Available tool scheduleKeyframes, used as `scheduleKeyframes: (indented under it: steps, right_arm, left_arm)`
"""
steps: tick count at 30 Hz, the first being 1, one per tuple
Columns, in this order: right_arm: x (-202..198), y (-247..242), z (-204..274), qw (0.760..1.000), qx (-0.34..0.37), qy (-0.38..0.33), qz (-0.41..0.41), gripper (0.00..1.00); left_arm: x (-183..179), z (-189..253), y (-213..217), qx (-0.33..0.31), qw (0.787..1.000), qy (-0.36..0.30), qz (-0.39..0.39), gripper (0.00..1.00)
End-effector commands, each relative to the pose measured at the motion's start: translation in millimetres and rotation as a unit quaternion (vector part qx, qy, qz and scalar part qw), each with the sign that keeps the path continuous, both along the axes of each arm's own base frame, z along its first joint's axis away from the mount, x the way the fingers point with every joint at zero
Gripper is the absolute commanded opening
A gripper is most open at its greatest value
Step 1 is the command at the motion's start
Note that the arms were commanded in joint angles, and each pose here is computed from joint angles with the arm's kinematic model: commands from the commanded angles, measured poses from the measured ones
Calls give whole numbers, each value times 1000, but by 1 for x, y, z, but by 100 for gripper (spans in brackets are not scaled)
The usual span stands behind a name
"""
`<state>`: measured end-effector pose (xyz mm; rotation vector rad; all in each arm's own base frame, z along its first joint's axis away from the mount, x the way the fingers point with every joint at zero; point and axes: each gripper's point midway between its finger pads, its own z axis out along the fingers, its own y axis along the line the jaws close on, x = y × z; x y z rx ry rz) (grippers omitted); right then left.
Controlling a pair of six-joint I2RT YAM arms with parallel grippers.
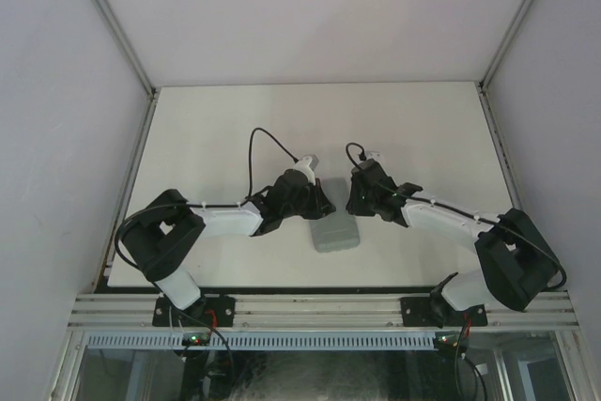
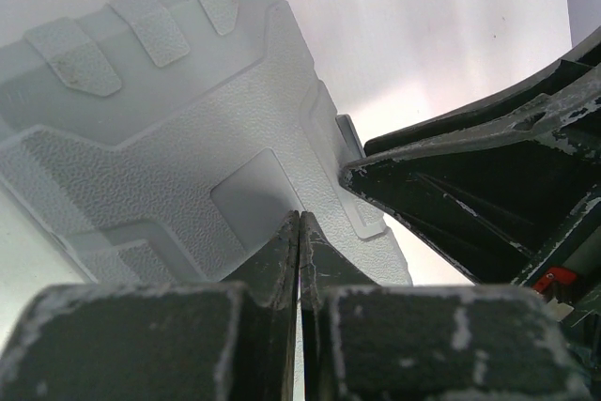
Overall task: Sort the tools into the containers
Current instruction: Close the storage box at the center of the board.
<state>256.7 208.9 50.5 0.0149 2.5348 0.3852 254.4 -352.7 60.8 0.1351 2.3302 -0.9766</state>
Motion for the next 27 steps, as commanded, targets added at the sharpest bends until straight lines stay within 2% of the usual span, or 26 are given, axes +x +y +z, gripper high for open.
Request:
scheduleKeyframes:
  steps: [1,5,12,22,27]
  right_arm:
    - [-43,-5,-37,993,-44,97,52,0]
    - [-58,-8,-52,988,-60,125,64,0]
    - [-70,-11,-62,984,-93,135,70,0]
    - [-64,-15,-56,982,-163,84,46,0]
    - [-57,-5,-44,985,-150,63,50,0]
  left_arm:
    - [-42,-81,56,150,984,91,-8,2]
    - [-41,-81,54,147,985,92,-8,2]
    - [-42,-84,53,145,985,96,-9,2]
    - [-44,-89,58,150,984,100,-5,1]
    - [-44,-89,59,152,983,99,-4,1]
